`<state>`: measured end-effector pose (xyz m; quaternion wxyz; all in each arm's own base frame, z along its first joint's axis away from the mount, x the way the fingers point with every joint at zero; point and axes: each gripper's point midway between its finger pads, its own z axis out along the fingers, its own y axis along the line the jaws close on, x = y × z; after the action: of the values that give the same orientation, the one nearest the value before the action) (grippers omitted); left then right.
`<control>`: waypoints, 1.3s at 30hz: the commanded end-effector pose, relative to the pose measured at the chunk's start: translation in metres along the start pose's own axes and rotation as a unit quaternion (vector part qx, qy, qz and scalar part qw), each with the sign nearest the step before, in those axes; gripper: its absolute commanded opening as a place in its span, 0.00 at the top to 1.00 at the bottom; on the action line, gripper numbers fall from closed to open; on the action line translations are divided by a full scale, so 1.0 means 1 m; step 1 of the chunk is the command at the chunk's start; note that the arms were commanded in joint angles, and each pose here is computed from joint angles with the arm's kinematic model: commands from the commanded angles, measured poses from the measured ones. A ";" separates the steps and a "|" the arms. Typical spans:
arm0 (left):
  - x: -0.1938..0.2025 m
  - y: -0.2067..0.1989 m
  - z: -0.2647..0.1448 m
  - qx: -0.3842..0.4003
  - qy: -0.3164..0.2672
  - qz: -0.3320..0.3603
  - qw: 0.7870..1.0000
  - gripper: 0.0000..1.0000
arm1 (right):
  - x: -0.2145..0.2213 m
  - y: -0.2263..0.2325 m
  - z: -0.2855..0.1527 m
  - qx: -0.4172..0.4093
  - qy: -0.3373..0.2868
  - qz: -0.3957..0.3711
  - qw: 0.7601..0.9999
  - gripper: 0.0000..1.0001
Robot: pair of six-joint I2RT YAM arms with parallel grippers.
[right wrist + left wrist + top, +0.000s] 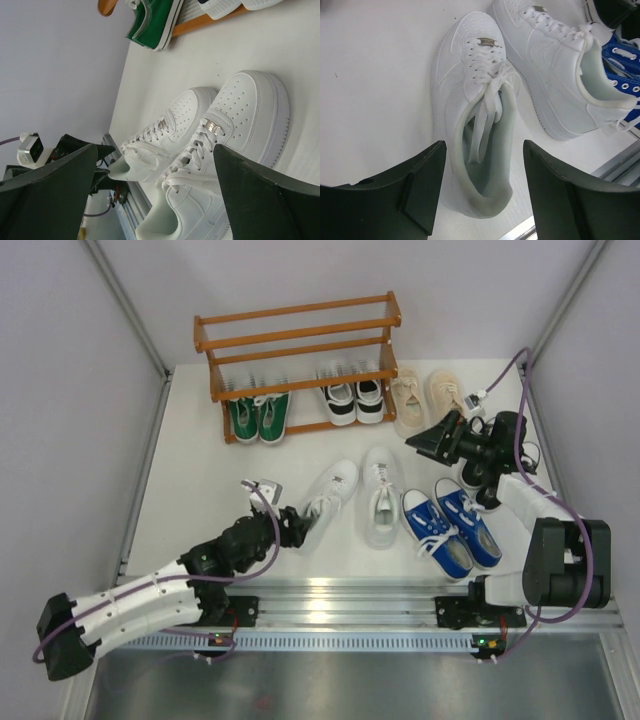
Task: Place and organize the shoes onto the shoe shelf
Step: Pick up the shoe at the center of the board.
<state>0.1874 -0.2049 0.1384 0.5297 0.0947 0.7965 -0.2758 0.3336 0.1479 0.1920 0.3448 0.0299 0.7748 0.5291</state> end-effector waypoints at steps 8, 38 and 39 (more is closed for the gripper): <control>-0.015 0.001 0.031 -0.041 -0.019 0.058 0.997 0.47 | -0.019 0.022 -0.003 -0.025 -0.017 -0.053 0.998 0.01; 0.009 -0.005 0.071 0.112 0.133 0.115 0.978 0.67 | -0.021 0.023 -0.005 -0.029 -0.018 -0.048 0.998 0.00; 0.011 -0.004 0.072 0.111 0.135 0.113 0.978 0.67 | -0.021 0.023 -0.005 -0.029 -0.018 -0.048 0.998 0.01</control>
<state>0.2344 -0.2323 0.0982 0.4246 0.2552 0.8296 -0.2577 0.3324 0.1469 0.1930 0.3425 0.0286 0.7733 0.5329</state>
